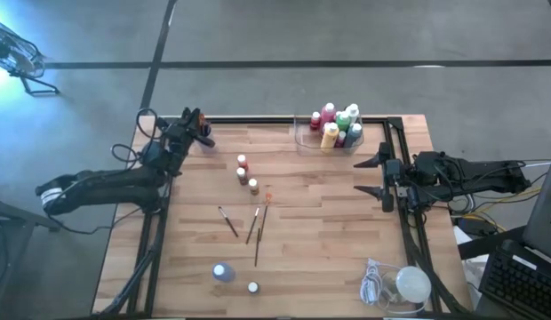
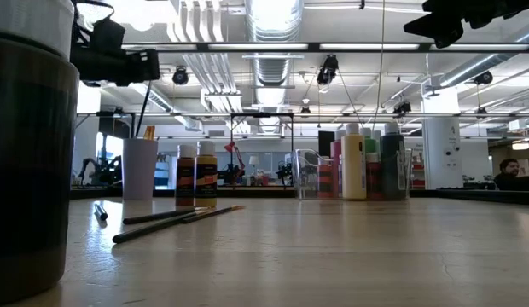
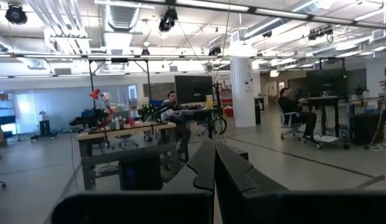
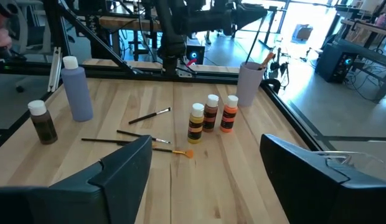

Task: Pick & Place Paint Supplies
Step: Put the silver paint brush into the violet cup

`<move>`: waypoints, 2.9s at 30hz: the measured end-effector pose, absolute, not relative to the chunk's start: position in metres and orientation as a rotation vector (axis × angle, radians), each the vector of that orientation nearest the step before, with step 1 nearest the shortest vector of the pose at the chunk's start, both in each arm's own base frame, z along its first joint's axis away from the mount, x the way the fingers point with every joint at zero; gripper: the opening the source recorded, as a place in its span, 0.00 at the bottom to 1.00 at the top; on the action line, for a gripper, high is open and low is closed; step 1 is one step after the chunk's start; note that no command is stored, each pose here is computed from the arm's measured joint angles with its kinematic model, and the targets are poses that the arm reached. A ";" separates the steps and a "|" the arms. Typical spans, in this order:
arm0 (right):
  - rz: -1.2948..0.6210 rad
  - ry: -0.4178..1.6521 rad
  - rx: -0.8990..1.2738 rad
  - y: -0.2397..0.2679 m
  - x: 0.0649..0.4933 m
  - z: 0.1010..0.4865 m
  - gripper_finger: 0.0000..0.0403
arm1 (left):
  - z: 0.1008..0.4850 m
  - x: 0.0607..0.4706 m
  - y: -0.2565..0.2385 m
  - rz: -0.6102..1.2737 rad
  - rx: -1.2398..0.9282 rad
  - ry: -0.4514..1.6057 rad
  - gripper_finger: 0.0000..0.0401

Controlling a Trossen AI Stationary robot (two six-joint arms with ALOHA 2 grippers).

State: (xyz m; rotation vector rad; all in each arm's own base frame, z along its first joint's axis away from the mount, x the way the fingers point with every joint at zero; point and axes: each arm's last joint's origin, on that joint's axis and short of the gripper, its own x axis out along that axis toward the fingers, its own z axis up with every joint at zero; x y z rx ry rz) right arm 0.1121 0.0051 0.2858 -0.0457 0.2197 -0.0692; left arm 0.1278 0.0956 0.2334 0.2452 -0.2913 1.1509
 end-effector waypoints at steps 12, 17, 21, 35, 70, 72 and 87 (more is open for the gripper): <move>-0.069 0.219 -0.046 0.005 0.112 0.286 0.65 | 0.216 0.135 0.111 1.183 0.220 -0.189 0.00; -0.069 0.219 -0.046 0.005 0.112 0.286 0.62 | 0.208 0.139 0.114 1.180 0.210 -0.143 0.00; -0.069 0.219 -0.046 0.005 0.112 0.286 0.59 | 0.202 0.142 0.116 1.187 0.208 -0.104 0.00; -0.069 0.219 -0.046 0.005 0.112 0.286 0.57 | 0.177 0.146 0.130 1.233 0.162 0.035 0.00; -0.069 0.220 -0.046 0.005 0.112 0.286 0.87 | 0.189 0.147 0.121 1.167 0.094 -0.076 0.31; -0.069 0.219 -0.046 0.005 0.112 0.286 0.89 | 0.197 0.146 0.116 1.127 0.097 -0.124 0.31; -0.069 0.219 -0.046 0.005 0.112 0.286 0.83 | 0.251 0.156 0.079 0.685 0.099 -0.217 0.31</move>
